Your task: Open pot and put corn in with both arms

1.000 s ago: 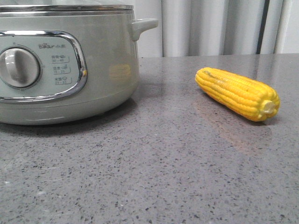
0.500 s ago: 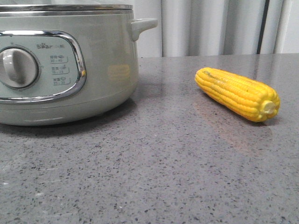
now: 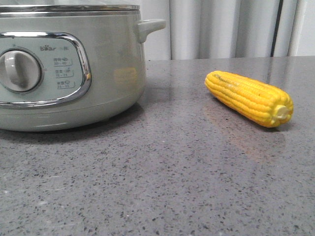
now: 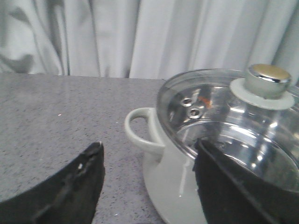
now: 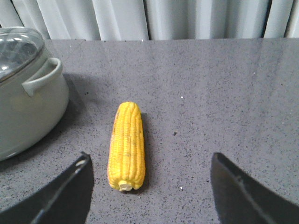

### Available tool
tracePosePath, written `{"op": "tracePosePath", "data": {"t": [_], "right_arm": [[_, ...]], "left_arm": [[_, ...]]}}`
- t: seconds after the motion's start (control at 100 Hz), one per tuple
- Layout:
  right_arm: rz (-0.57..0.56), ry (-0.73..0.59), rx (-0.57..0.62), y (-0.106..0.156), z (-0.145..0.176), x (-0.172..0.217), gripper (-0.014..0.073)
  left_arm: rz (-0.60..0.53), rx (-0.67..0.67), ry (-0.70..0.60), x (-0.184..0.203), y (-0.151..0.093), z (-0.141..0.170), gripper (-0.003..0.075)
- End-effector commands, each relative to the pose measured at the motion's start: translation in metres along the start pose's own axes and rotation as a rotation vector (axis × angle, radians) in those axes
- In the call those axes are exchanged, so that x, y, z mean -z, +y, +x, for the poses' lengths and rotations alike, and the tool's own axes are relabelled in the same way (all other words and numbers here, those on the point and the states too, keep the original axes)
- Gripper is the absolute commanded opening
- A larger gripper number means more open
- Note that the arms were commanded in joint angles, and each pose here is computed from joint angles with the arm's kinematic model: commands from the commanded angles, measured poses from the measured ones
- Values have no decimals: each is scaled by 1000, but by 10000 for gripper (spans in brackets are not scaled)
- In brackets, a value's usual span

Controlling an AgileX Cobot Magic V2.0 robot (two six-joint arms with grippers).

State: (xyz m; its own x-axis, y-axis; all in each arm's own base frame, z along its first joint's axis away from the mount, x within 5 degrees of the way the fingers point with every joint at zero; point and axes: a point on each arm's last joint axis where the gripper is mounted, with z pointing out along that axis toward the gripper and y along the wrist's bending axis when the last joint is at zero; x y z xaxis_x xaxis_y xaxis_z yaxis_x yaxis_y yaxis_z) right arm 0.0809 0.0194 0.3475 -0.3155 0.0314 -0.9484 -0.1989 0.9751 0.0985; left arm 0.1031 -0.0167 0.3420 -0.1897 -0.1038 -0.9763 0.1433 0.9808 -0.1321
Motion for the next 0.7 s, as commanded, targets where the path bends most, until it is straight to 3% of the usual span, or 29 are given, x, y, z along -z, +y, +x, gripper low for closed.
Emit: {"op": "tracePosePath", "data": {"t": [0.0,0.18,0.34,0.44,0.69], "right_arm": [[5,-77,16,0,-16,-2,480],[7,-102,23,0,-19,-4,480],[9,-108,36,0,-20,-4,480],[11,-108,39,0,-20,-4,480],[14,-111,45,0,-20,-4,480]], "left_arm": [[67,-39,-107,-6,-9,-21,407],[211,-68,-189,-26,-32,-35,423],[290,-80,-155,-56,-54,-42,531],[315,-86,-132,-79,-67,-44,547],[298,-73,-227,-125,-81,-40,547]]}}
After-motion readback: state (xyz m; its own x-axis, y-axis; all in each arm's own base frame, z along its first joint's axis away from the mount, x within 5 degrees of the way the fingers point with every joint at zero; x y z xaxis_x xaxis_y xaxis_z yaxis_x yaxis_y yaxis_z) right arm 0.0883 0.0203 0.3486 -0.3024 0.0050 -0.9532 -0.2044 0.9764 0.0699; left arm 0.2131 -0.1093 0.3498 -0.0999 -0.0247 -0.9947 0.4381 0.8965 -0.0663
